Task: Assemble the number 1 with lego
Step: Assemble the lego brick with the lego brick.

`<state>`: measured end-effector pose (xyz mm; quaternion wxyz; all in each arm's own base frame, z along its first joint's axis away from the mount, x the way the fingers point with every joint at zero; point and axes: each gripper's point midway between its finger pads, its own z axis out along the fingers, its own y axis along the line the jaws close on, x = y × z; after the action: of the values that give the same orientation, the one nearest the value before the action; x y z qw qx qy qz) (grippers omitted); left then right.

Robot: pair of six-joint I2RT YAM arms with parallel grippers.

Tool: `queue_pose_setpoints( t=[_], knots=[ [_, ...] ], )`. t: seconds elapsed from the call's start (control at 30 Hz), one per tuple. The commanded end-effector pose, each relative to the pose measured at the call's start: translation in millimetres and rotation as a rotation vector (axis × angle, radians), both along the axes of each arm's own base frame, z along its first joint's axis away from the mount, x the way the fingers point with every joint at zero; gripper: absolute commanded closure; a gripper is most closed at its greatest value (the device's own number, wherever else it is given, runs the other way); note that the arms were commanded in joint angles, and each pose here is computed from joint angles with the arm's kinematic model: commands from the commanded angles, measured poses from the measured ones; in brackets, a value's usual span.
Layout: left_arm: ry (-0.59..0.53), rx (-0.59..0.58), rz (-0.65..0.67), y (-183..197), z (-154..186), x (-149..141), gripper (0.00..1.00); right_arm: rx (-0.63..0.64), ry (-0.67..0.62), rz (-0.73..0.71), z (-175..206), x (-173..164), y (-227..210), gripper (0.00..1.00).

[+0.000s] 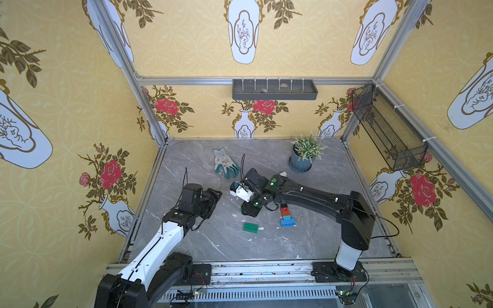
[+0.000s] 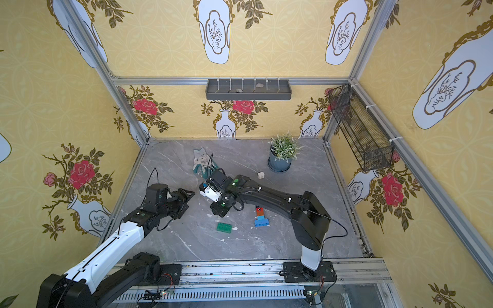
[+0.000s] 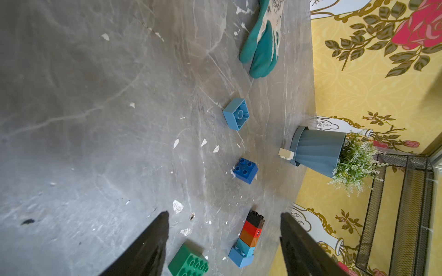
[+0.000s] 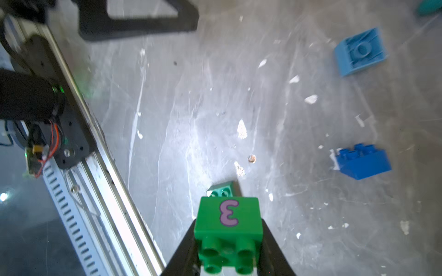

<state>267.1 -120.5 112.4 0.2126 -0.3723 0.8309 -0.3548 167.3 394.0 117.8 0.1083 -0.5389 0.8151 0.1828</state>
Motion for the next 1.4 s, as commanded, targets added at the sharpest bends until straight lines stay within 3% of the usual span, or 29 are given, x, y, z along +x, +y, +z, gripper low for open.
queue_pose_setpoints(
  t=[0.0, 0.47, 0.9, 1.37],
  knots=[
    [0.014, 0.013, -0.022, 2.1, -10.6, -7.4, 0.26, -0.2, 0.071, 0.078, -18.0, -25.7, -30.0, 0.77],
    [0.143, -0.05, 0.072, 14.7, -63.0, -35.9, 0.26, -0.445, 0.04, 0.17, -58.0, -36.1, -34.4, 0.78],
    [0.172, -0.064, 0.09, 17.0, -74.9, -41.2, 0.27, -0.476, 0.019, 0.267, -66.9, -30.5, -32.1, 0.77],
    [0.179, -0.09, 0.108, 15.8, -78.7, -41.3, 0.27, -0.485, 0.044, 0.267, -76.1, -26.3, -31.1, 0.78]
  ],
)
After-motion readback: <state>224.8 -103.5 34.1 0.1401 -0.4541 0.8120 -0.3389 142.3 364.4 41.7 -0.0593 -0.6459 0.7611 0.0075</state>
